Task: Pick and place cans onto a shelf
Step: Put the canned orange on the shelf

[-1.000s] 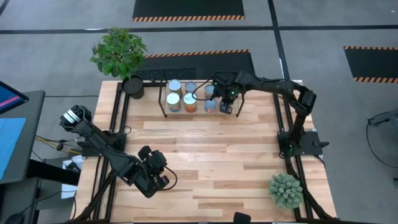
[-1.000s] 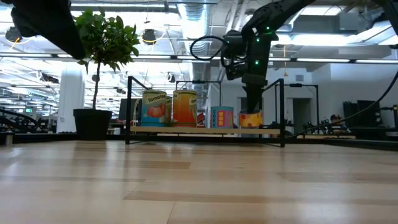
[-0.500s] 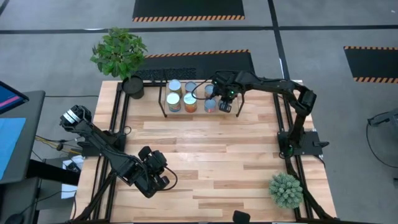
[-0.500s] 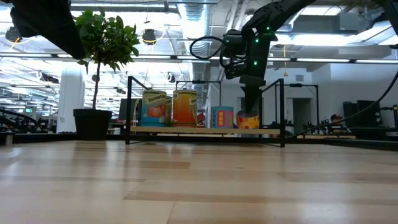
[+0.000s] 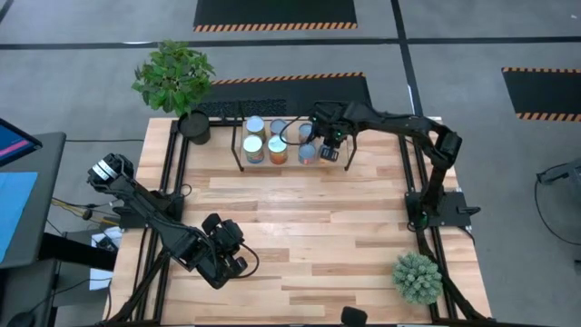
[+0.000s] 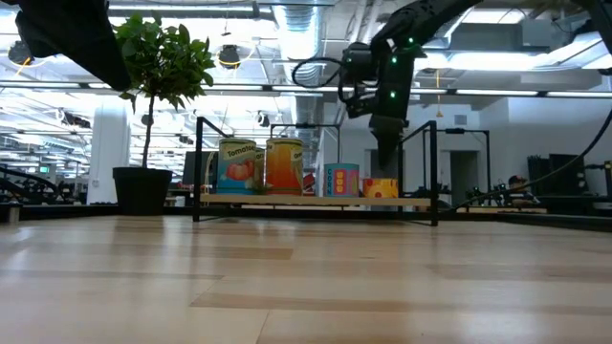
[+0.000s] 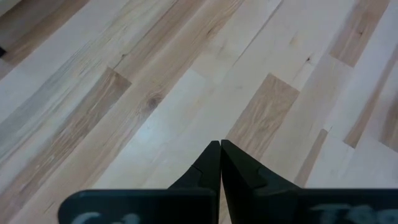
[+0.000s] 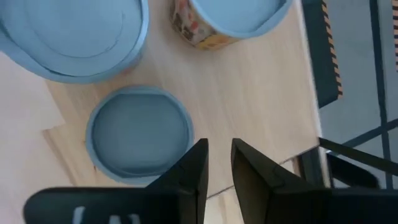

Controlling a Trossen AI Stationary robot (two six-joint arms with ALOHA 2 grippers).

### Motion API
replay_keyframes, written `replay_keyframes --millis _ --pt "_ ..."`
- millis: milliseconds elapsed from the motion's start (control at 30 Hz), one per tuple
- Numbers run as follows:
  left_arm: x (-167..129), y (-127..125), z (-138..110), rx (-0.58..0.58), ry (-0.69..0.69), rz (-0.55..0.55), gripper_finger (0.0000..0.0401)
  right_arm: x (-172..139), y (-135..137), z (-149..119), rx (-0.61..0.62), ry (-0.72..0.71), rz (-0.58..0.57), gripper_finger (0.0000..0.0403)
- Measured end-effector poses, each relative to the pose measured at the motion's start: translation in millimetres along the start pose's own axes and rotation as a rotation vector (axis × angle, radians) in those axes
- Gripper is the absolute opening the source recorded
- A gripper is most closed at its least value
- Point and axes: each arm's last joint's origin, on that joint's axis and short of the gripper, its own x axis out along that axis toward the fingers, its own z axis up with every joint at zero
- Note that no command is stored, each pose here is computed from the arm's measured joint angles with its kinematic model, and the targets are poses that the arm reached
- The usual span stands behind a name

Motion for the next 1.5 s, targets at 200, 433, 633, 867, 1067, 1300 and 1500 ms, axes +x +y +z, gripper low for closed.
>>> replay_keyframes --millis 200,433,633,867,1067,1300,1500 --pt "0 0 0 0.004 0.000 0.000 0.0000 -29 2 15 -0.019 -0.053 0.015 0.0093" --pt "0 0 0 -0.001 0.000 0.000 0.0000 -43 16 15 -0.183 -0.064 0.215 0.0093" --pt "0 0 0 0.009 -0.001 0.001 0.0000 -31 33 10 -0.330 -0.008 0.250 0.0092" --pt "0 0 0 0.019 -0.009 0.003 0.0000 -6 38 13 -0.329 0.041 0.217 0.0092" --pt "0 0 0 0.001 -0.008 0.003 0.0000 6 36 18 -0.320 0.039 0.164 0.0092" --pt "0 0 0 -0.011 -0.008 0.003 0.0000 14 28 17 -0.304 0.067 0.150 0.0092" --pt "0 0 0 -0.011 -0.008 0.003 0.0000 13 26 16 -0.298 0.065 0.150 0.0092"
